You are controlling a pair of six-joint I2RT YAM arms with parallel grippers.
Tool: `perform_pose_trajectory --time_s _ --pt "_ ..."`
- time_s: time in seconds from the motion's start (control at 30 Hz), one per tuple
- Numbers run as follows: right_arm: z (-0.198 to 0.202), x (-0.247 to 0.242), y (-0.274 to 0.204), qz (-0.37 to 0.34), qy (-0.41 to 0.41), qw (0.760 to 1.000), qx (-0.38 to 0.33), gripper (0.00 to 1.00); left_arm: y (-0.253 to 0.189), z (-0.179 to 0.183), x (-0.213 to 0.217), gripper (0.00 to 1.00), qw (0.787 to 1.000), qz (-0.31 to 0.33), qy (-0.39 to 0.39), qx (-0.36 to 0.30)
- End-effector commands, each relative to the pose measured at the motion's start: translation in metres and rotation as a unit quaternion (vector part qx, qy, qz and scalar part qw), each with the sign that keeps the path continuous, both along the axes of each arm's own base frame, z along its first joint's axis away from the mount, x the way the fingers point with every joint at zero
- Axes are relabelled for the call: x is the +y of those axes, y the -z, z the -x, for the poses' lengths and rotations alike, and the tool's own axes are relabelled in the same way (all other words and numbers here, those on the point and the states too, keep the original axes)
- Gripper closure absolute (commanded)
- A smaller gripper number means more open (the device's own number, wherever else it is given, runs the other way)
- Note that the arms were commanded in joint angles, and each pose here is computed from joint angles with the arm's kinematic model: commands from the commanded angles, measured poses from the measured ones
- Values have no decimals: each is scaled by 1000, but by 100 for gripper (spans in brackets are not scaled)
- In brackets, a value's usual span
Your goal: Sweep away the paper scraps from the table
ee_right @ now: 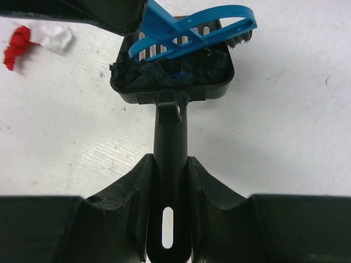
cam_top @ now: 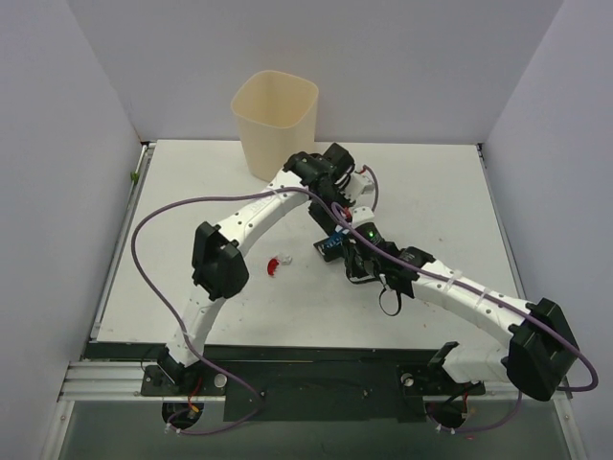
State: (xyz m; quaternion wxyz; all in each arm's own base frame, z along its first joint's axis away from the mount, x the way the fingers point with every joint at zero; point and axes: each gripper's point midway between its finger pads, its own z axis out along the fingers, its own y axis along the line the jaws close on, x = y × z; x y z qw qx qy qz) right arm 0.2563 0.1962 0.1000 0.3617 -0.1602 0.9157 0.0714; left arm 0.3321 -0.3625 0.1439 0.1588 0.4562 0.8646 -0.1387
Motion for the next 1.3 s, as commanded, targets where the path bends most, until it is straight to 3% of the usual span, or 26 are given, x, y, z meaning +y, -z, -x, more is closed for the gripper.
perform_pose_trajectory --time_s 0.0,0.17,0.37,0.67,0.93,1.13,1.27 --pt "20 -21 25 43 3 999 23 100 -96 -15 0 100 987 146 -57 -45" --pt "19 -20 24 28 6 1000 2 100 -97 -13 16 100 988 119 -78 -51" --pt "19 -14 23 21 -1 1000 -14 100 -135 -29 44 100 973 116 -133 -149" --pt "21 -8 26 19 -6 1000 -24 100 -140 -33 70 100 965 80 -168 -185" --pt "22 -11 22 6 0 999 -44 100 -137 -50 116 100 937 106 -277 -184" --pt "20 -9 15 -6 1 997 -75 100 -143 -50 158 100 902 134 -350 -213" --pt "19 -6 8 -16 -3 995 -96 100 -139 -43 180 100 890 143 -373 -219"
